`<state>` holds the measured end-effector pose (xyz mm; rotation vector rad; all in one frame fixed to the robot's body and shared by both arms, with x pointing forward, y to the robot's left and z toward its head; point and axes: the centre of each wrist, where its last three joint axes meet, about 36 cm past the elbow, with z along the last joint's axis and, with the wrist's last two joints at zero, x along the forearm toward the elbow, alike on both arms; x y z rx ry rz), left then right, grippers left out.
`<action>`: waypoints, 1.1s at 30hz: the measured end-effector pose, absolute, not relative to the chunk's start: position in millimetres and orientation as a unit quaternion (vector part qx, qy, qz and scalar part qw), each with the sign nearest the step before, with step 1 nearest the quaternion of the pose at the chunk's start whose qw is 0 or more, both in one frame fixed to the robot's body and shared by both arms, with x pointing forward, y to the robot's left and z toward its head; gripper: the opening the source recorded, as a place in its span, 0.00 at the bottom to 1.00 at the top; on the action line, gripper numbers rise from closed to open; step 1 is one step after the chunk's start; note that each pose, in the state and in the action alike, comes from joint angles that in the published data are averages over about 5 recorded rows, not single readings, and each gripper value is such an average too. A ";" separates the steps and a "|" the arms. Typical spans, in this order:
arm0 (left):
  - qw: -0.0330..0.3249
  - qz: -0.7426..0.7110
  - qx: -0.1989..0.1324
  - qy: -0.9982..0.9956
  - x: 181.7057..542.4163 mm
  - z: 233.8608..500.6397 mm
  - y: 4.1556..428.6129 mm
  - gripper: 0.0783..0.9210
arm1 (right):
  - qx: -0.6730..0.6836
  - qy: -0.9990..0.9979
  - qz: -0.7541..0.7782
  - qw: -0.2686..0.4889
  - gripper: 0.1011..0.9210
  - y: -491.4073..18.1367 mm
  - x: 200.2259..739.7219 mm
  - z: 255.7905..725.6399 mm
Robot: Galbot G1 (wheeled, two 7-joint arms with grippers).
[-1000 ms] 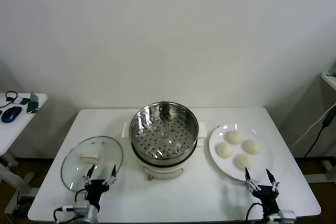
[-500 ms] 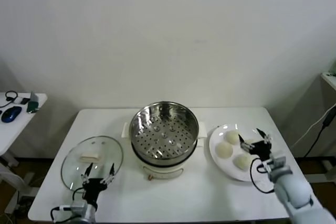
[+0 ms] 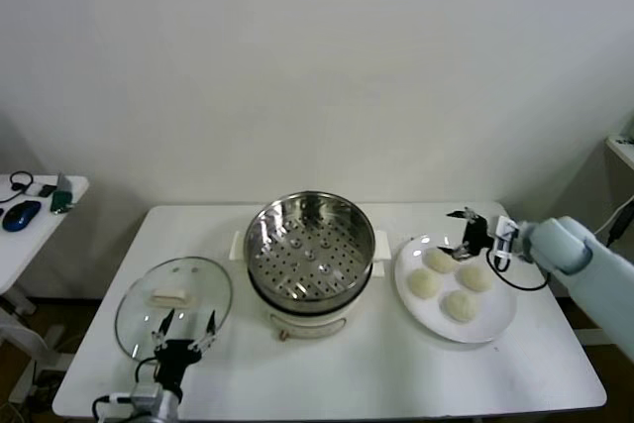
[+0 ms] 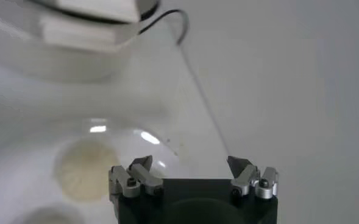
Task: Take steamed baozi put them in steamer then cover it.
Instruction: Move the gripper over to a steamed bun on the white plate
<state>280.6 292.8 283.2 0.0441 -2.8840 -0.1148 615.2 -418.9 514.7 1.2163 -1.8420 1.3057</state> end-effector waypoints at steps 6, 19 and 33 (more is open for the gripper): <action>0.125 -0.040 0.018 -0.991 277.8 283.8 293.4 0.88 | 0.490 -0.615 0.515 0.342 0.88 -408.7 652.2 530.8; 0.122 -0.043 0.026 -0.991 270.8 283.3 298.9 0.88 | 0.506 -0.541 0.529 0.415 0.88 -379.4 696.6 509.2; 0.125 -0.045 0.030 -0.991 267.6 279.7 302.2 0.88 | 0.500 -0.525 0.528 0.443 0.87 -359.3 717.9 469.5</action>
